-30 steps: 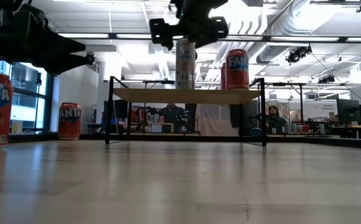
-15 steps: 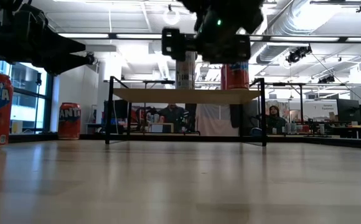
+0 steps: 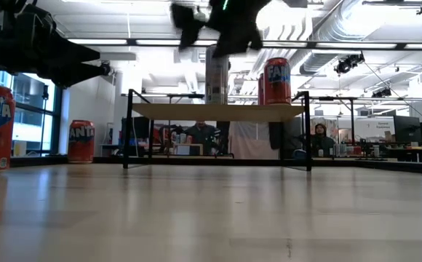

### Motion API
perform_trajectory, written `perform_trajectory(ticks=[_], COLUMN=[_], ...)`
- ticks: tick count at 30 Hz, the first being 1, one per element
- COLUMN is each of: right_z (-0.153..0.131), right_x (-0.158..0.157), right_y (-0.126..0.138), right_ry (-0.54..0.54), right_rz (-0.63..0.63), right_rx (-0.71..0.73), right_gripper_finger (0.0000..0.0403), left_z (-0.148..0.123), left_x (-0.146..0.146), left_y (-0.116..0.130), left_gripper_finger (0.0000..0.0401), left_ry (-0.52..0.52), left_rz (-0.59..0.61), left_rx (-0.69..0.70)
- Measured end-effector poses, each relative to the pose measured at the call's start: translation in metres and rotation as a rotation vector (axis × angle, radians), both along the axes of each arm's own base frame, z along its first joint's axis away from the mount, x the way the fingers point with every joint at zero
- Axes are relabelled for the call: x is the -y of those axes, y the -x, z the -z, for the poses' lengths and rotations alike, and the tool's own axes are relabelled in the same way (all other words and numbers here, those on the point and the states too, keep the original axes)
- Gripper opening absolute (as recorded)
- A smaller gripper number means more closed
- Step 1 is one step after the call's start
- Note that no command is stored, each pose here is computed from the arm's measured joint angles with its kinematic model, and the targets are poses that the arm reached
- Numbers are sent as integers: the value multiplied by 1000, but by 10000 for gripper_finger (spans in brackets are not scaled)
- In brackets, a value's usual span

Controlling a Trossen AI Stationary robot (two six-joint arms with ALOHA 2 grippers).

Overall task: Place canned beverage on shelf
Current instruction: Adjust the bottom white soda can on the shelf

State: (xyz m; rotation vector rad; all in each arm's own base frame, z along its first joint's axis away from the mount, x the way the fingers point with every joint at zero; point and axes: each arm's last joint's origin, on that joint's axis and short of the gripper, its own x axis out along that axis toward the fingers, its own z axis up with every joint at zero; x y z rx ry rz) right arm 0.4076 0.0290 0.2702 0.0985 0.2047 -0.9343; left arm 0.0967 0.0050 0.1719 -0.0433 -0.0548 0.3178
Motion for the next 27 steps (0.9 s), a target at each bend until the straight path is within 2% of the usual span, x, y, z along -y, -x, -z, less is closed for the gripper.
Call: perform_trajectory(ticks=[5, 8, 10, 12, 17, 23, 27], right_z=[-37, -68, -88, -107, -144, -172, -176], right_x=[9, 18, 25, 32, 53, 99, 131], right_y=[33, 42, 41, 40, 43, 51, 57], right_ry=[-137, -135, -92, -36, 58, 149, 167], right_rz=[17, 6, -36, -116, -447, -606, -708], right_rx=[-55, -39, -62, -121, -276, -255, -207], right_gripper_finger=[344, 344, 344, 344, 344, 344, 344], left_z=[0, 0, 0, 0, 0, 0, 0], left_x=[0, 0, 0, 0, 0, 0, 0], left_y=[0, 0, 0, 0, 0, 0, 0], left_gripper_finger=[314, 314, 314, 314, 314, 314, 314], left_ry=[0, 0, 0, 0, 0, 0, 0], left_rz=[1, 1, 0, 0, 0, 0, 0], left_rx=[-1, -1, -1, -1, 0, -1, -1])
